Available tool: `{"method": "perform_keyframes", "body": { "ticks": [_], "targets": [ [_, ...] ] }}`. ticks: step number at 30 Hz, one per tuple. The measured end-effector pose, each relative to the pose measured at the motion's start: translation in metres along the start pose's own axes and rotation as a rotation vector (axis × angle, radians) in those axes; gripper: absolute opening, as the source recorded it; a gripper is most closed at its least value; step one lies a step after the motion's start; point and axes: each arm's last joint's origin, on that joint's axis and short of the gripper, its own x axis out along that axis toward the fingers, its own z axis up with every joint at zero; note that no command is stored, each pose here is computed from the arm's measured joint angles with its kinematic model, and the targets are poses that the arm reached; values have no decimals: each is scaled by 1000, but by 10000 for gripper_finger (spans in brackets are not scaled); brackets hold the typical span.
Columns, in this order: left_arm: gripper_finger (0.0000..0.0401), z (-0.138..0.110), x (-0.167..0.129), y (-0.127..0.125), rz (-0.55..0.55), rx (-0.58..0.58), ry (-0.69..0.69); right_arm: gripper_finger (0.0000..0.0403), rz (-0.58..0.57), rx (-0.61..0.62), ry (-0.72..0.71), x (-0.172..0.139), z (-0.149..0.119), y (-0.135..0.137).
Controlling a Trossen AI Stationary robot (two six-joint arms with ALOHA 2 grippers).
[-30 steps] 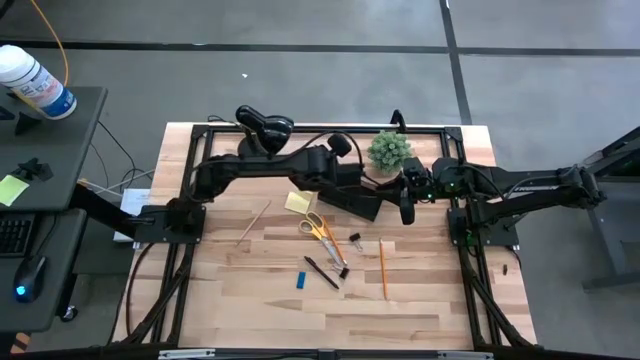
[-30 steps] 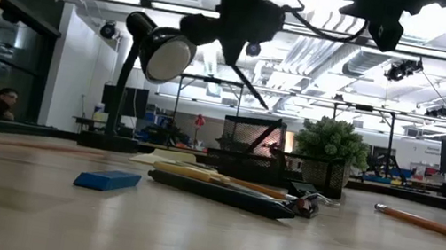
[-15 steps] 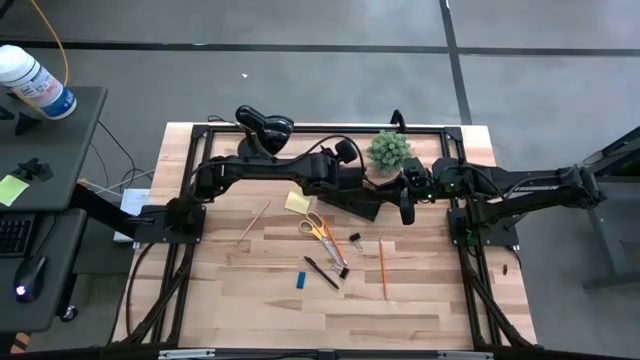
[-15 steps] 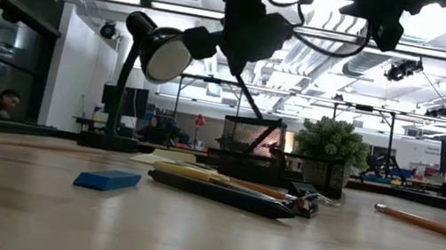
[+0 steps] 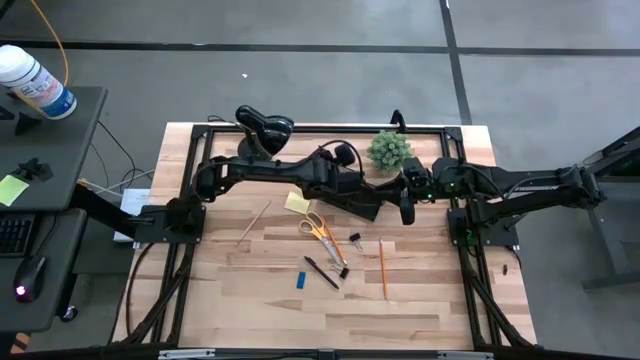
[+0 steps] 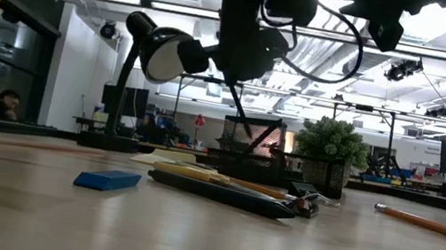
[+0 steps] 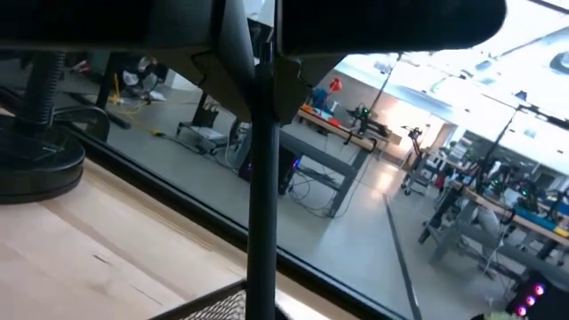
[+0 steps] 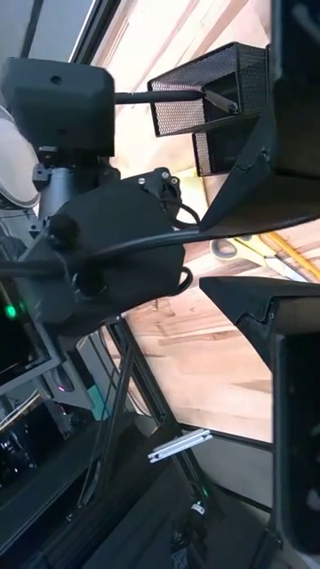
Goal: Pick and place office supplies into organizer
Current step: Put the top pen into the desk organizer, then put the pen into the desk organizer
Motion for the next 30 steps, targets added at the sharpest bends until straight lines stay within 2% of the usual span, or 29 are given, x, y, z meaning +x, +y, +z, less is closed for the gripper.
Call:
{"method": "perform_keyframes", "body": {
  "ticks": [13,25,30],
  "targets": [
    [14,8,8,-3,10,79,-3,83,0,0,0,0,0,0],
    [113,8,12,-4,4,77,-1,83,0,-6,0,0,0,0],
    [142,8,12,-4,5,76,3,83,0,-19,0,0,0,0]
  ]
}}
